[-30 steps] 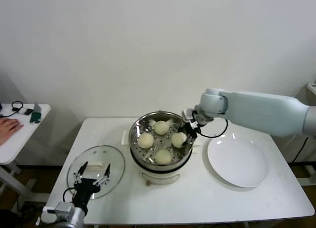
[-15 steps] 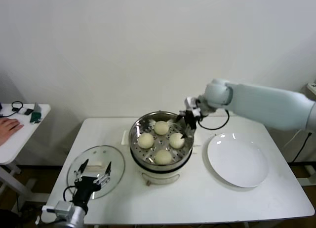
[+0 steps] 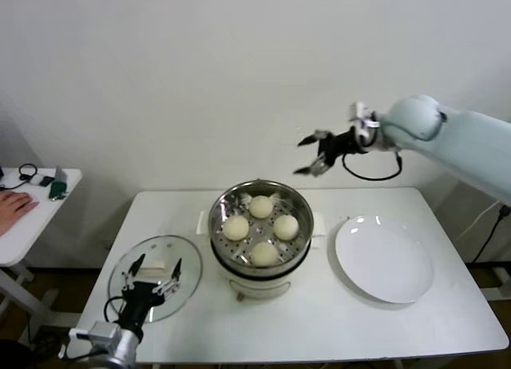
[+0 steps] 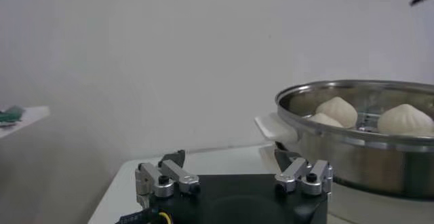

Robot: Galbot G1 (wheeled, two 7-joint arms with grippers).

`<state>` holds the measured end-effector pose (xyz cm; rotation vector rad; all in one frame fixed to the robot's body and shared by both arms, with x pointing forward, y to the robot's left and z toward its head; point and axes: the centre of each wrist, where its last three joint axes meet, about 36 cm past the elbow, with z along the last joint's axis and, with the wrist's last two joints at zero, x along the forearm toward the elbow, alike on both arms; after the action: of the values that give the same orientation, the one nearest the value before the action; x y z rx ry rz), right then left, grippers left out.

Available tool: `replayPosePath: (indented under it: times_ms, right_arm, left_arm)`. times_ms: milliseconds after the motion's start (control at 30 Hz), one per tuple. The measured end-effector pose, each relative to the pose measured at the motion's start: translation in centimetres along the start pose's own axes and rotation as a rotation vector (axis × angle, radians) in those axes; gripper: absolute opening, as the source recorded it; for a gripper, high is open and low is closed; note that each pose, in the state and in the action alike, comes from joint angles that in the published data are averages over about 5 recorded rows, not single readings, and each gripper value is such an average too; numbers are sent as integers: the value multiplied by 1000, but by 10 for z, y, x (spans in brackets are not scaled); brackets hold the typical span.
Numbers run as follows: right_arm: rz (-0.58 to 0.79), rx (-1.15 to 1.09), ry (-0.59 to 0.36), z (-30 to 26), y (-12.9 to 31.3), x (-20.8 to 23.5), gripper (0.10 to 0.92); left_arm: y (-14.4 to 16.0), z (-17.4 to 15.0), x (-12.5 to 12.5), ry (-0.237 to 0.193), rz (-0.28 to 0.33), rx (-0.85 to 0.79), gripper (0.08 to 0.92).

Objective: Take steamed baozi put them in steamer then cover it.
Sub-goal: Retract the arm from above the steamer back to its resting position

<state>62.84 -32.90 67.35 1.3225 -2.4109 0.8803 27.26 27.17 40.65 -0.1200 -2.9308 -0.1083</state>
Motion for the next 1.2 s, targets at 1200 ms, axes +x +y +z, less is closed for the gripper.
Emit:
replayPosePath:
  times_ms: [1200]
  right_arm:
    - [757, -719, -230, 296, 383, 69, 823]
  left_arm:
    - [20, 22, -3, -90, -118, -374, 823]
